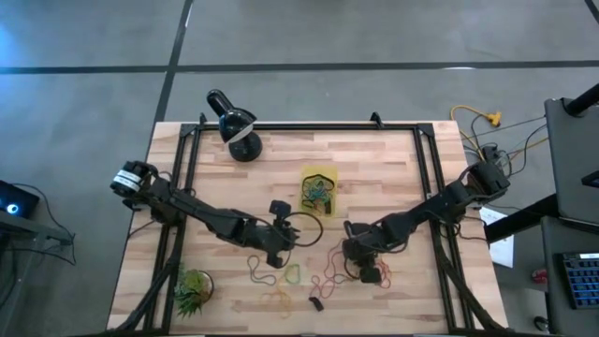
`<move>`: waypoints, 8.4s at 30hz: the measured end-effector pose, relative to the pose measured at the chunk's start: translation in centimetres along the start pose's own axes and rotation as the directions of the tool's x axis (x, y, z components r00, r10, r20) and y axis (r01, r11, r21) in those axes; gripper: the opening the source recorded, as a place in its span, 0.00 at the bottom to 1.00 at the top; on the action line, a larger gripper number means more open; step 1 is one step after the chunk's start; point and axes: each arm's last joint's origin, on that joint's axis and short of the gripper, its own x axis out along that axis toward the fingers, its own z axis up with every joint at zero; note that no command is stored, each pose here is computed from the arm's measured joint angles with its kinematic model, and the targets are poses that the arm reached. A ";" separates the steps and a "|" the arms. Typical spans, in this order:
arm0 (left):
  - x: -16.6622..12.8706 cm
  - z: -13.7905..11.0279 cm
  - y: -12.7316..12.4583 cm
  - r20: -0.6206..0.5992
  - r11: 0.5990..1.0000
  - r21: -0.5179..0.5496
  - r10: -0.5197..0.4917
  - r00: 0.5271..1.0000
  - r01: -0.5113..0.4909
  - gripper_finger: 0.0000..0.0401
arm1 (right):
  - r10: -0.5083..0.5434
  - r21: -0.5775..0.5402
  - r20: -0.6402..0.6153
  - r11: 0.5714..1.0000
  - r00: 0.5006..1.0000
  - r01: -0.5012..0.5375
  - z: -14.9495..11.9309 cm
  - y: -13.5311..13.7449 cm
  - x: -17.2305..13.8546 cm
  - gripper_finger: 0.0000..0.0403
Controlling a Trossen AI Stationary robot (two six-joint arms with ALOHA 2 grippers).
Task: Pick and place rubber bands into bin
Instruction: Put the yellow rubber band into the yellow bin
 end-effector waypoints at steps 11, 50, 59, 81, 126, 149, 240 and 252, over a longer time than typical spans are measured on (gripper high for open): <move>0.3 -1.2 -0.2 -0.026 1.000 0.011 0.012 1.000 -0.012 0.15 | -0.047 0.000 0.023 0.999 0.999 0.047 0.1 -0.1 0.0 0.17; 0.2 -1.1 -0.1 -0.022 1.000 0.010 0.024 0.999 -0.023 0.15 | -0.074 -0.022 0.018 0.997 0.997 0.075 -0.3 0.3 1.4 0.16; 0.2 -1.1 -0.1 -0.022 1.000 0.010 0.024 0.999 -0.023 0.15 | -0.114 -0.087 0.026 0.989 0.993 0.116 -0.3 1.2 1.2 0.02; 0.3 -1.3 -0.2 -0.026 1.000 0.012 0.023 0.999 -0.022 0.15 | -0.505 -0.263 0.189 0.800 0.842 0.539 5.3 3.6 -7.8 0.02; 0.4 -2.1 -0.4 -0.054 1.000 0.025 0.019 0.998 -0.018 0.15 | -0.633 0.043 0.252 0.763 0.732 0.645 9.0 -13.2 -8.7 0.02; 0.0 -3.7 -1.4 -0.197 0.974 -0.095 -0.221 0.955 0.206 0.15 | -0.327 -0.139 0.332 0.911 0.885 0.389 9.0 -9.8 -8.9 0.39; 2.1 -5.6 -5.1 -0.216 0.918 -0.211 -0.379 0.900 0.336 0.15 | -0.115 -0.202 0.281 0.963 0.953 0.176 5.2 -1.5 -4.9 0.23; 2.1 -5.8 -5.1 -0.210 0.915 -0.227 -0.380 0.901 0.333 0.15 | -0.108 -0.201 0.301 0.964 0.947 0.174 5.4 -1.4 -5.0 0.20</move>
